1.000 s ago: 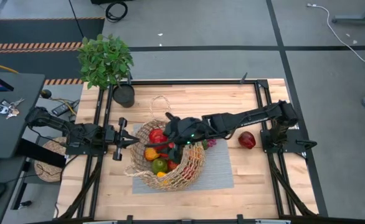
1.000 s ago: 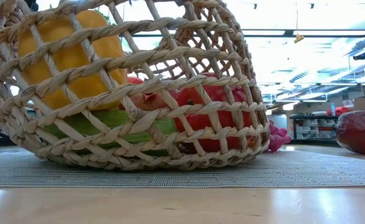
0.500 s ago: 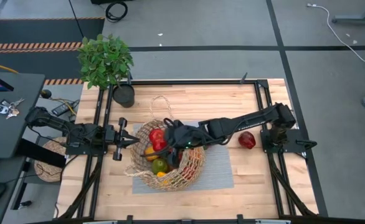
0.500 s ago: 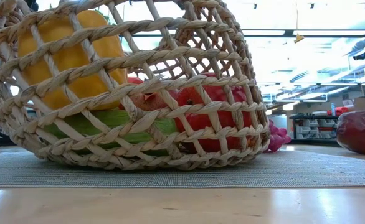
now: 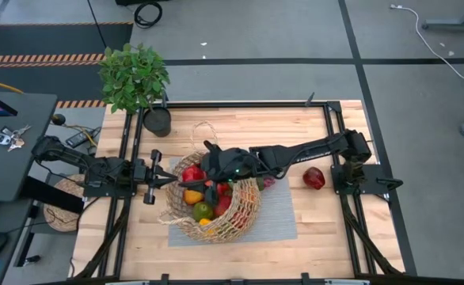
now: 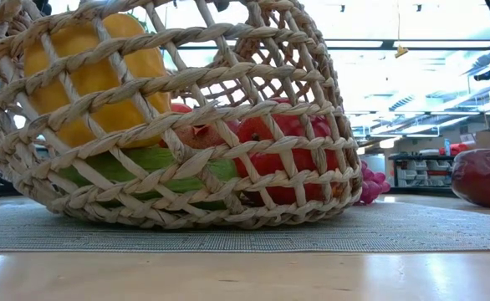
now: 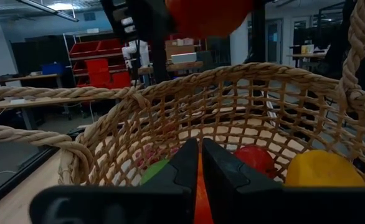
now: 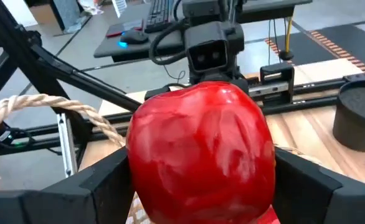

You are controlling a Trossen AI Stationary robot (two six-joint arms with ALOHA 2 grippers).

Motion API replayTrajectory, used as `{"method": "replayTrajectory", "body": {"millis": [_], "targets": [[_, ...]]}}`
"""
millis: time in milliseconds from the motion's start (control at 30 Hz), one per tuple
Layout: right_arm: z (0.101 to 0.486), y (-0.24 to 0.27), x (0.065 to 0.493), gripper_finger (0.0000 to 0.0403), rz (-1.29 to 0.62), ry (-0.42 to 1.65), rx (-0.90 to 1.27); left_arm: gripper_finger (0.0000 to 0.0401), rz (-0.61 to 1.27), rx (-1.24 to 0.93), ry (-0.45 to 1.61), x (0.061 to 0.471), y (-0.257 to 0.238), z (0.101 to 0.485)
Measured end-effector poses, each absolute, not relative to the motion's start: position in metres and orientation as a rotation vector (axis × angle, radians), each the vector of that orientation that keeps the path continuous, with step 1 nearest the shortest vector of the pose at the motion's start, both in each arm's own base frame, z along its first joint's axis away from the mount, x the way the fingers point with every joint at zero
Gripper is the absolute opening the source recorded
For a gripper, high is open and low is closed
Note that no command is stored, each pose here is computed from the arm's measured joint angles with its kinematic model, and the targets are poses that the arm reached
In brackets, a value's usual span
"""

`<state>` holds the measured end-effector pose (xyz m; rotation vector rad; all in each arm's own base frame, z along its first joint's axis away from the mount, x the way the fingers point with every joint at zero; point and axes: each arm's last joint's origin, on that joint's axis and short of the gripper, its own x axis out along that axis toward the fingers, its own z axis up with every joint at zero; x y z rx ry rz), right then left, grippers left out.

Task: Build produce basket
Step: Put the red apple into the brown basket

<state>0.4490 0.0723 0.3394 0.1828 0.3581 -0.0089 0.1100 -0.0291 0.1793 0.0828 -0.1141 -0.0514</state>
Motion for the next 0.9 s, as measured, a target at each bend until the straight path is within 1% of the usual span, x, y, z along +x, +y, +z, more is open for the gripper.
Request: {"method": "replayTrajectory", "body": {"millis": [133,267,300,567,767,900], "targets": [[0.327,0.069,0.456,0.0311,-0.024,0.389,0.235,0.0033,-0.051,0.083,-0.114,0.110,-0.029,0.179],[0.294,0.068,0.465,0.0311,-0.046,0.518,0.243,0.0036,-0.051,0.083,-0.115,0.110,-0.029,0.179],[0.291,0.068,0.466,0.0311,-0.050,0.528,0.242,0.0035,-0.051,0.082,-0.117,0.110,-0.029,0.180],[0.277,0.063,0.459,0.0311,-0.170,0.665,0.164,0.0028,-0.051,0.083,-0.114,0.110,-0.029,0.179],[0.274,0.063,0.456,0.0311,-0.166,0.714,0.140,0.0036,-0.051,0.083,-0.114,0.110,-0.029,0.179],[0.275,0.064,0.453,0.0311,-0.119,0.737,0.135,0.0034,-0.051,0.083,-0.114,0.110,-0.029,0.179]]}}
